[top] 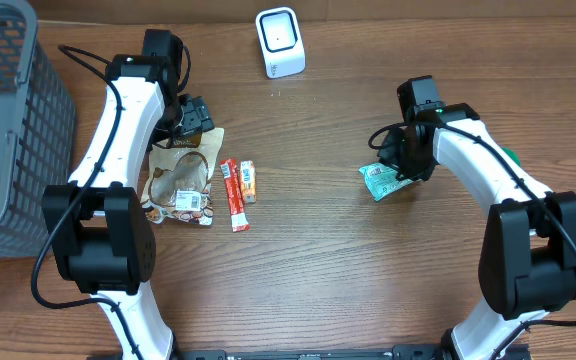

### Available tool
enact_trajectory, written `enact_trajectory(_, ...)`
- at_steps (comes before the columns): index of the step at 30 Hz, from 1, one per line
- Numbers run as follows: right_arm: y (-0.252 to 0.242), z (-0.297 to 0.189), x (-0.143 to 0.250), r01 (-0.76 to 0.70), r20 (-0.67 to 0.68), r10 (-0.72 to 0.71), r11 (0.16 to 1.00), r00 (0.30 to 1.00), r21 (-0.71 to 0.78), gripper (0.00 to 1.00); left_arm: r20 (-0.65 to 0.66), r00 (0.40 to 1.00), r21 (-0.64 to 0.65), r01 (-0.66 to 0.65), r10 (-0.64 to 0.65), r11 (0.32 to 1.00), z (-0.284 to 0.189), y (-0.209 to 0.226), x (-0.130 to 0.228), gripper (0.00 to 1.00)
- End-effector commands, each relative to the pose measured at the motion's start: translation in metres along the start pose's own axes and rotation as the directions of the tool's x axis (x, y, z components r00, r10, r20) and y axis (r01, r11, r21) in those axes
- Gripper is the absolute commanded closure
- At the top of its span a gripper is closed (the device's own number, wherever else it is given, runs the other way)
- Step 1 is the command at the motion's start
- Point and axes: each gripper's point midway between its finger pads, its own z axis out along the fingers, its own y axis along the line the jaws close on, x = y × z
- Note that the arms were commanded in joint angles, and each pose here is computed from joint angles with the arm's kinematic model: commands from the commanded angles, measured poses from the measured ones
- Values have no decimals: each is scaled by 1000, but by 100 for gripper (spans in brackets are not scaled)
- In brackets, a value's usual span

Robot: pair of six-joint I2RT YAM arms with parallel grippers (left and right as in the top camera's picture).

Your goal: Scan the item barcode

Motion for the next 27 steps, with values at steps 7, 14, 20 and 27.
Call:
enact_trajectory(7,-21,9,0,130,31,-134,987,991,91,65,16,1000,-6,0,0,1000,-2,-1,-5,0)
enact_trajectory(14,-42,35,9,197,48,-205,970,977,142,55,15,1000,-6,0,0,1000,-2,-1,-5,0)
enact_trajectory(20,-23,18,-17,241,114,-254,963,961,118,37,16,1000,-6,0,0,1000,-2,-1,-5,1)
enact_trajectory(27,43,-28,-26,250,95,-237,955,967,-162,40,15,1000,-6,0,0,1000,-2,-1,-5,0)
